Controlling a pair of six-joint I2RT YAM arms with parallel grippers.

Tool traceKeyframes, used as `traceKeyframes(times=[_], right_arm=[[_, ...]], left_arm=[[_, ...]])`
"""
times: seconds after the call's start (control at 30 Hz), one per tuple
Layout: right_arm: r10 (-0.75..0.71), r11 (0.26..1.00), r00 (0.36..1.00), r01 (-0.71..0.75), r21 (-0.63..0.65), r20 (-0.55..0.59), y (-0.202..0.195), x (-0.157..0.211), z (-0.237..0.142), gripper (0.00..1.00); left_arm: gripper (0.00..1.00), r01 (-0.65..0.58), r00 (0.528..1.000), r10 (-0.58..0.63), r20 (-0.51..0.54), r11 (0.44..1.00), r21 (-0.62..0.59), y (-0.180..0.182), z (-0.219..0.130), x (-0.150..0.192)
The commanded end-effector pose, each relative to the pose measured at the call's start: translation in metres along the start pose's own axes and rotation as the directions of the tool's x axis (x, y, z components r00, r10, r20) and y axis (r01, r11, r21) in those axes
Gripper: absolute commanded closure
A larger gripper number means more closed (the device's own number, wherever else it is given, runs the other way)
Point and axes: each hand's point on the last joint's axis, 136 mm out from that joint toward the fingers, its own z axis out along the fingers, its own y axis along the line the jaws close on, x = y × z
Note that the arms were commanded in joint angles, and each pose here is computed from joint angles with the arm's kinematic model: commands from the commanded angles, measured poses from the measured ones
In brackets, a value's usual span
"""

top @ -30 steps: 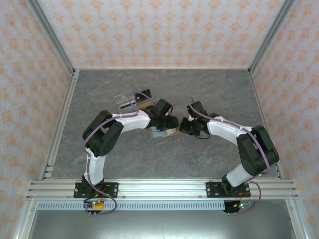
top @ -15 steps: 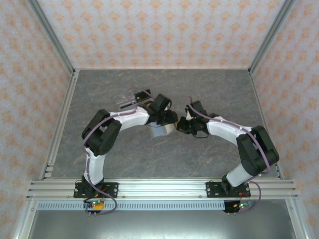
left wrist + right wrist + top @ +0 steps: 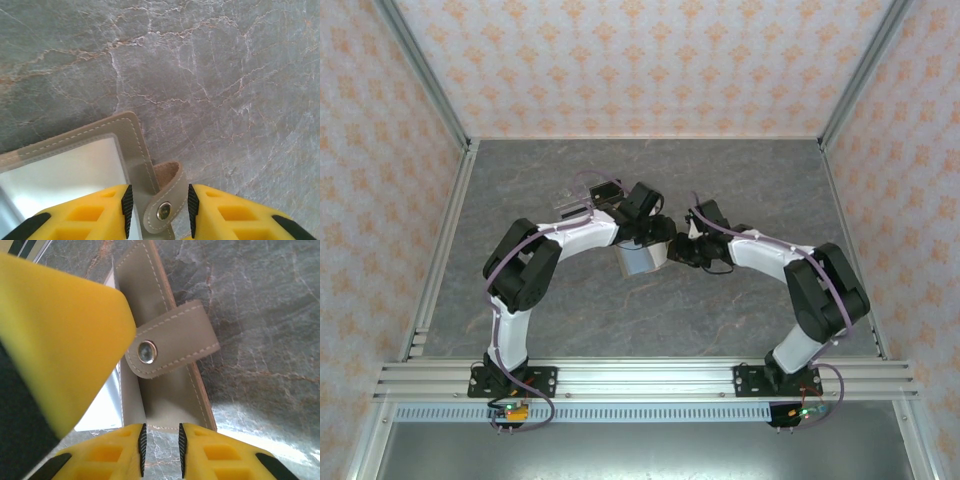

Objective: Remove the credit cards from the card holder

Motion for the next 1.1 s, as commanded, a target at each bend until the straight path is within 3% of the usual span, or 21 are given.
traceKeyframes(times=[0.0, 0.33, 0.5, 0.7, 0.93, 1.07], right_arm=[[-0.057, 0.997, 0.998, 0.058, -0.044, 0.025, 0.017, -0.013, 0.002, 0.75], [-0.094, 0.991, 0.992, 0.101, -0.090, 0.079, 0.024, -0.011, -0.013, 0.70], [-0.115, 0.984, 0.992, 0.122, -0.130, 0.057, 0.028, -0.004, -0.010, 0.63], [-0.118, 0.985, 0.992, 0.124, -0.120, 0.053, 0.029, -0.007, -0.004, 0.63], [-0.099, 0.994, 0.995, 0.100, -0.041, 0.035, 0.014, -0.009, 0.008, 0.84], [-0.084, 0.996, 0.995, 0.083, 0.014, 0.048, 0.004, -0.011, 0.007, 0.92]], left_arm=[[0.64, -0.018, 1.000, 0.018, 0.001, 1.000, -0.001, -0.005, -0.009, -0.003], [0.67, -0.010, 1.000, 0.010, -0.014, 1.000, -0.007, -0.002, -0.002, -0.003], [0.67, -0.011, 1.000, 0.011, -0.011, 1.000, -0.006, -0.002, -0.001, -0.005], [0.67, -0.011, 1.000, 0.011, -0.009, 1.000, -0.003, -0.003, -0.002, -0.005], [0.67, -0.005, 1.000, 0.005, 0.011, 1.000, -0.003, -0.005, -0.013, -0.009], [0.61, 0.025, 0.999, -0.024, 0.045, 0.999, -0.031, 0.006, -0.028, -0.010]])
